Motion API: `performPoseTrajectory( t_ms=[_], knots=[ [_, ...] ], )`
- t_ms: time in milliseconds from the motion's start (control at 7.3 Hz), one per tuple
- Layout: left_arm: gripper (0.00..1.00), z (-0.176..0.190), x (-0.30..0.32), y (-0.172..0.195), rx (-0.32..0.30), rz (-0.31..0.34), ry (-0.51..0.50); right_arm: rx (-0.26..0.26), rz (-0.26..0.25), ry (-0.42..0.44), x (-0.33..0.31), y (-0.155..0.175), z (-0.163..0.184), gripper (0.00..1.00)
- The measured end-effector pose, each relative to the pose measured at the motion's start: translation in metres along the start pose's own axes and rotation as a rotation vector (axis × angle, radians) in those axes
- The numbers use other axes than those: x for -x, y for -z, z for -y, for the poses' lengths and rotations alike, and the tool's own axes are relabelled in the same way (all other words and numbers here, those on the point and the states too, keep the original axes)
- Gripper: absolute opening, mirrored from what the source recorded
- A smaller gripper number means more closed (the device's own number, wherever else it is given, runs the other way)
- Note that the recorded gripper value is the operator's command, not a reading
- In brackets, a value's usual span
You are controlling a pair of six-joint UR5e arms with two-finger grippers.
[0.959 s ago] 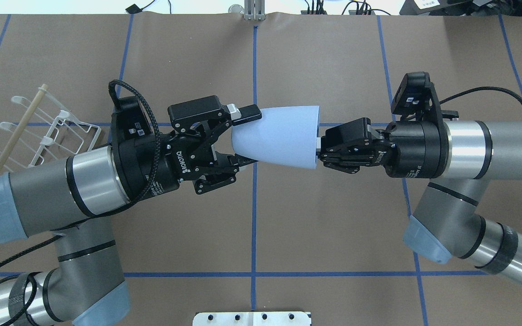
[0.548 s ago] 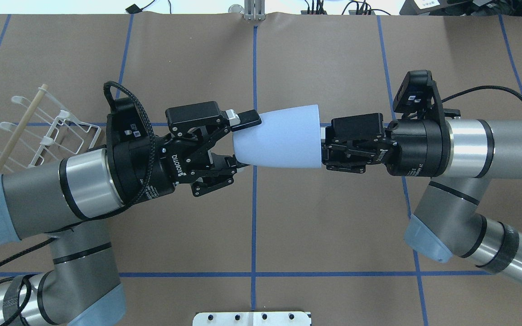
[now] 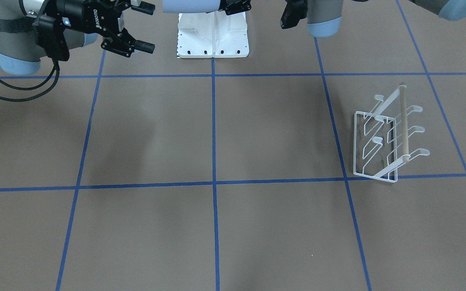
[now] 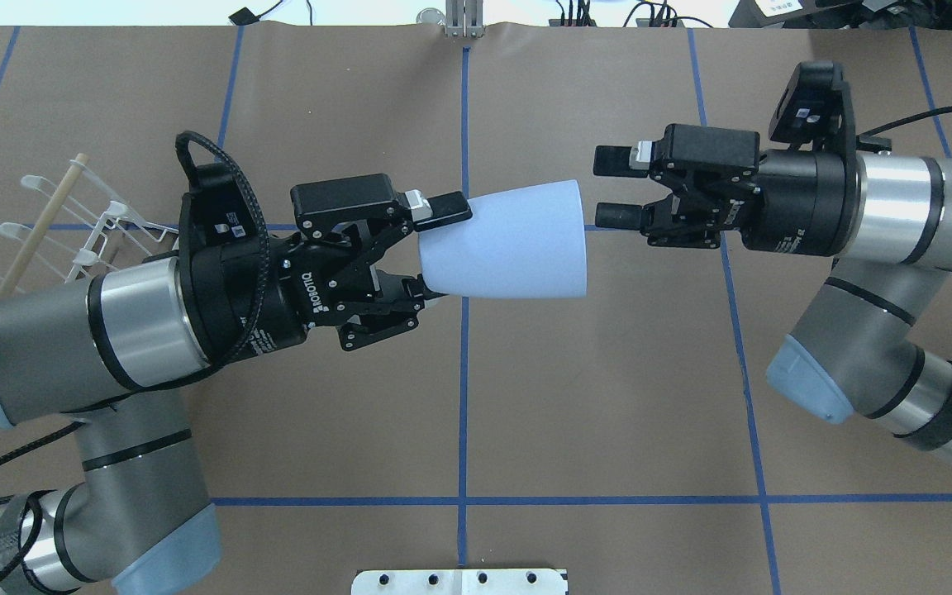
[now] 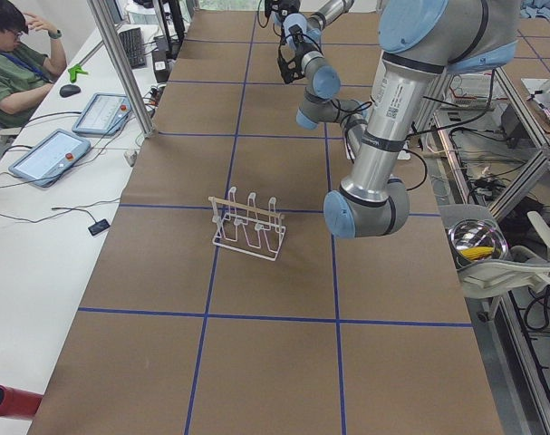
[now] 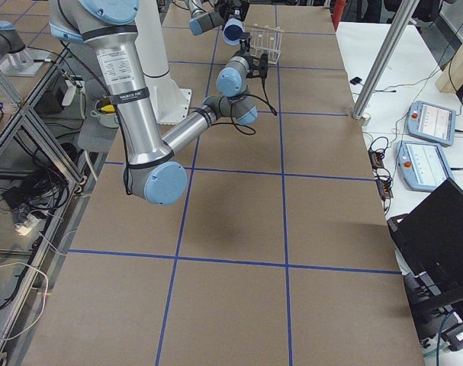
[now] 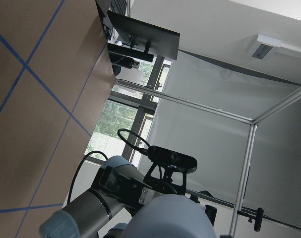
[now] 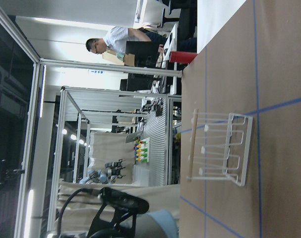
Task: Hang cup on cup holder
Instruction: 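Grasp the cup base with the left gripper while the right gripper releases and withdraws, then carry the cup with the left gripper over the wire rack's peg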
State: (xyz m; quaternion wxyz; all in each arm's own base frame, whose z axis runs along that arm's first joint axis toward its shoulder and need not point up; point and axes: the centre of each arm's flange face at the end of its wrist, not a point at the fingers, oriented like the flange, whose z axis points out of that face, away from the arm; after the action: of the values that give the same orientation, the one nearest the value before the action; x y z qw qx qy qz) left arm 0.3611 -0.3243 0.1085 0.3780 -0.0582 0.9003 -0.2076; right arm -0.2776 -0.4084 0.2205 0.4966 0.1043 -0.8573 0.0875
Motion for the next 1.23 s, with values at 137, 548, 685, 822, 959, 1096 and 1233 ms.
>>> performPoseTrajectory(
  t_ms=[137,548,685,822,959,1096,1233],
  knots=[
    [0.0,0.009,-0.009,0.001,-0.024,0.004,-0.033,-0.06,-0.085,0.081,-0.012,0.01,0.023,1.0],
    [0.0,0.036,-0.016,-0.008,-0.137,0.133,-0.253,-0.123,-0.48,0.362,-0.068,0.08,0.09,1.0],
    [0.0,0.044,-0.018,-0.012,-0.182,0.207,-0.313,-0.1,-0.628,0.411,-0.082,0.104,0.115,1.0],
    [0.0,0.054,-0.028,-0.012,-0.223,0.299,-0.374,-0.068,-0.765,0.43,-0.093,0.124,0.138,1.0],
    [0.0,0.068,-0.042,-0.007,-0.251,0.424,-0.445,-0.018,-0.896,0.441,-0.104,0.145,0.158,1.0],
    [0.0,0.089,-0.054,0.002,-0.268,0.573,-0.51,0.056,-1.018,0.444,-0.116,0.172,0.175,1.0],
    [0.0,0.11,-0.063,0.012,-0.277,0.709,-0.564,0.138,-1.124,0.43,-0.125,0.202,0.191,1.0]
  ],
)
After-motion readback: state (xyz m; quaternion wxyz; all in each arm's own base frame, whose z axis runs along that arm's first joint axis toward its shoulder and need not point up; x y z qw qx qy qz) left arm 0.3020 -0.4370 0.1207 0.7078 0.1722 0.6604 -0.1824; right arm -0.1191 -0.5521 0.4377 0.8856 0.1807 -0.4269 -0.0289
